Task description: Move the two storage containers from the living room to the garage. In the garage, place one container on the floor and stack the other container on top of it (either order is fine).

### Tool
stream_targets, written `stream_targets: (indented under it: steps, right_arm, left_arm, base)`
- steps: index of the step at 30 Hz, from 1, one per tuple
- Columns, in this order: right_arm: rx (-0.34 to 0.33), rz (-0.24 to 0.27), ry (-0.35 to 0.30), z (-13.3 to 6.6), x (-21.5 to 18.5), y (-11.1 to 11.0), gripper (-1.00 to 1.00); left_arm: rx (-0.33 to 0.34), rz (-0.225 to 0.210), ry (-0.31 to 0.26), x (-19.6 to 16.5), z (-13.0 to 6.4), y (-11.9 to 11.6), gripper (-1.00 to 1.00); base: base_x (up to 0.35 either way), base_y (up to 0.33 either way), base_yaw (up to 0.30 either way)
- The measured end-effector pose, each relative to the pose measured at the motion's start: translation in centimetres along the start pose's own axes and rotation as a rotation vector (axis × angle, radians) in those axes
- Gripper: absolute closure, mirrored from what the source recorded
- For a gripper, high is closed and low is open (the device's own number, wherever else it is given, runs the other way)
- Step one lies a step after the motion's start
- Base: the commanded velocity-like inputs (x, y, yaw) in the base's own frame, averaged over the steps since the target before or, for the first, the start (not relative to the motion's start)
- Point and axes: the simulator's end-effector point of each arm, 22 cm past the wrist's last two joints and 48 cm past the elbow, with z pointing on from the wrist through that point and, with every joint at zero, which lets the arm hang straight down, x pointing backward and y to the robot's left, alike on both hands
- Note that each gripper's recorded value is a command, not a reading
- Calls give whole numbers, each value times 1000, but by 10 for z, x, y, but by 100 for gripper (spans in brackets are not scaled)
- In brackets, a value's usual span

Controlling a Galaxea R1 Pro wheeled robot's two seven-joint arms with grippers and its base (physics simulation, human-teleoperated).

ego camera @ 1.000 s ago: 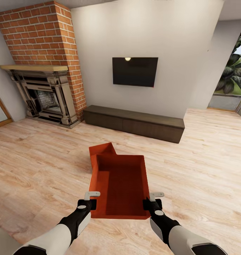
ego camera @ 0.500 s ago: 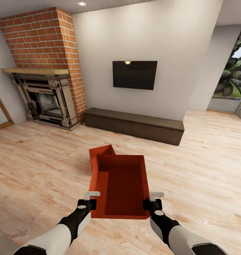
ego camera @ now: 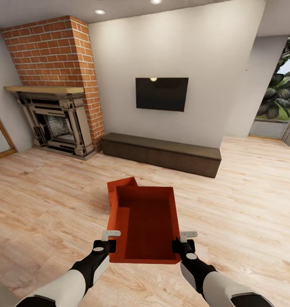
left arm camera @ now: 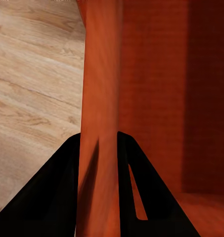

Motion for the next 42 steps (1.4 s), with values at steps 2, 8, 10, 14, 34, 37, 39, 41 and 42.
stream_targets:
  steps: [2, 8, 10, 14, 34, 37, 39, 41, 42]
  right_arm:
    - [0, 0, -3, -1, -2, 0, 100]
    - [1, 1, -12, -2, -7, -1, 100]
    - [1, 1, -15, -3, -8, -1, 100]
    - [1, 1, -21, -4, -12, -1, 100]
    - [3, 3, -50, -10, -28, -2, 100]
    - [3, 3, -55, -11, -30, -2, 100]
    - [4, 3, -58, -12, -32, -3, 100]
    - [4, 3, -61, -13, -34, -3, 100]
    - [4, 4, -62, -13, -34, -3, 100]
  left_arm:
    - [0, 0, -3, -2, -1, 0, 100]
    - [0, -1, -12, -6, -3, 0, 100]
    - [0, -1, -15, -8, -4, 1, 100]
    - [0, -2, -21, -11, -5, 1, 100]
    - [-1, -5, -50, -26, -14, 2, 100]
    - [-1, -5, -55, -29, -15, 2, 100]
    - [-1, -5, -58, -30, -16, 2, 100]
    - [-1, -6, -60, -32, -16, 2, 100]
    - [-1, -6, -62, -32, -17, 2, 100]
  base:
    - [0, 0, 0]
    - [0, 0, 0]
    - [0, 0, 0]
    - [0, 0, 0]
    - [0, 0, 0]
    - [0, 0, 0]
    - [0, 0, 0]
    - [0, 0, 0]
    - [0, 0, 0]
